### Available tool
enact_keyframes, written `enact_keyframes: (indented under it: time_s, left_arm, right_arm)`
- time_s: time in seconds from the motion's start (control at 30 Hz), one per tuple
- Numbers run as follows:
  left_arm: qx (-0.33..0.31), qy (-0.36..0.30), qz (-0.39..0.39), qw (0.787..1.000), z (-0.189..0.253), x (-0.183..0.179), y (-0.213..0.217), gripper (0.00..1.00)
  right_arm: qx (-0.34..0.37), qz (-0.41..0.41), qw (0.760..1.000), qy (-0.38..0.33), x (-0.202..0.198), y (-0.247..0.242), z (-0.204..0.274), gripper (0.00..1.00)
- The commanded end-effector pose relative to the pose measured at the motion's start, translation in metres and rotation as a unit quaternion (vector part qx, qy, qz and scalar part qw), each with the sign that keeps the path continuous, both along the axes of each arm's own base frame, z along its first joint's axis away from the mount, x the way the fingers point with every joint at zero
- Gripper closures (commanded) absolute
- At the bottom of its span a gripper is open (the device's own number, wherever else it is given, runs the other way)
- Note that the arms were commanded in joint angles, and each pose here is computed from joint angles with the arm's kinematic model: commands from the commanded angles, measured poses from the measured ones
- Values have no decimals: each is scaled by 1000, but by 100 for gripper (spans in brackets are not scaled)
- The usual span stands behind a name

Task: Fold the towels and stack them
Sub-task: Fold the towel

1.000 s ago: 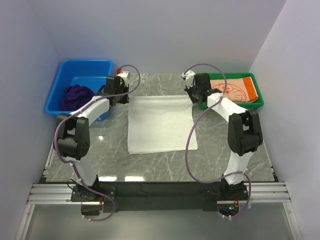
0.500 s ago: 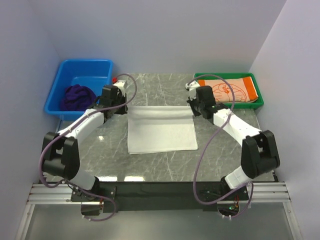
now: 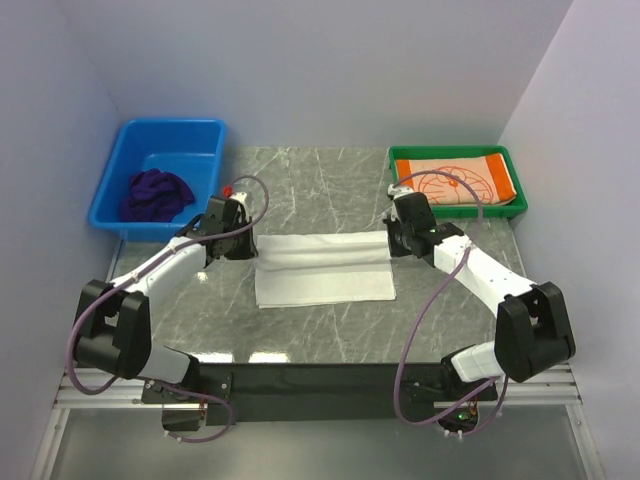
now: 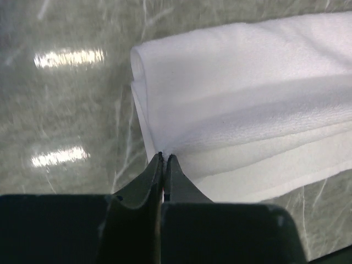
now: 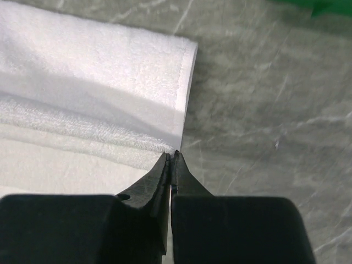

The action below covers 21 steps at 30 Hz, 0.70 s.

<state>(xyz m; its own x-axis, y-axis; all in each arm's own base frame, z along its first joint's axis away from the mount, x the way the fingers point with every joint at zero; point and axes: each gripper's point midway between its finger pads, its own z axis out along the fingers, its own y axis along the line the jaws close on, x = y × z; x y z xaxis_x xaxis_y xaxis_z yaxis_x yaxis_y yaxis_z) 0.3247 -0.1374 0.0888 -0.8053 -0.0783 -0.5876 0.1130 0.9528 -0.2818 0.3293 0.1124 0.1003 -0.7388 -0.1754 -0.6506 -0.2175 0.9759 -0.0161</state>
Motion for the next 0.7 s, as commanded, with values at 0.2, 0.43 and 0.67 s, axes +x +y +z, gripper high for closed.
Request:
enact_keyframes:
  time_s: [0.2,0.43,0.67]
  left_arm:
    - [8,-2,53,999,22,-24,23,99]
    - [-12,16,73,997,21,-38,21,99]
    - [-42,41,120,991,-10,-54,23,99]
  right_arm:
    - [-18,-92,995,47,-31,-29,-2,100]
    - [-2,-111,992,52,-40,-29,-5,100]
    - [15,-125,987,101,-49,-21,-30,100]
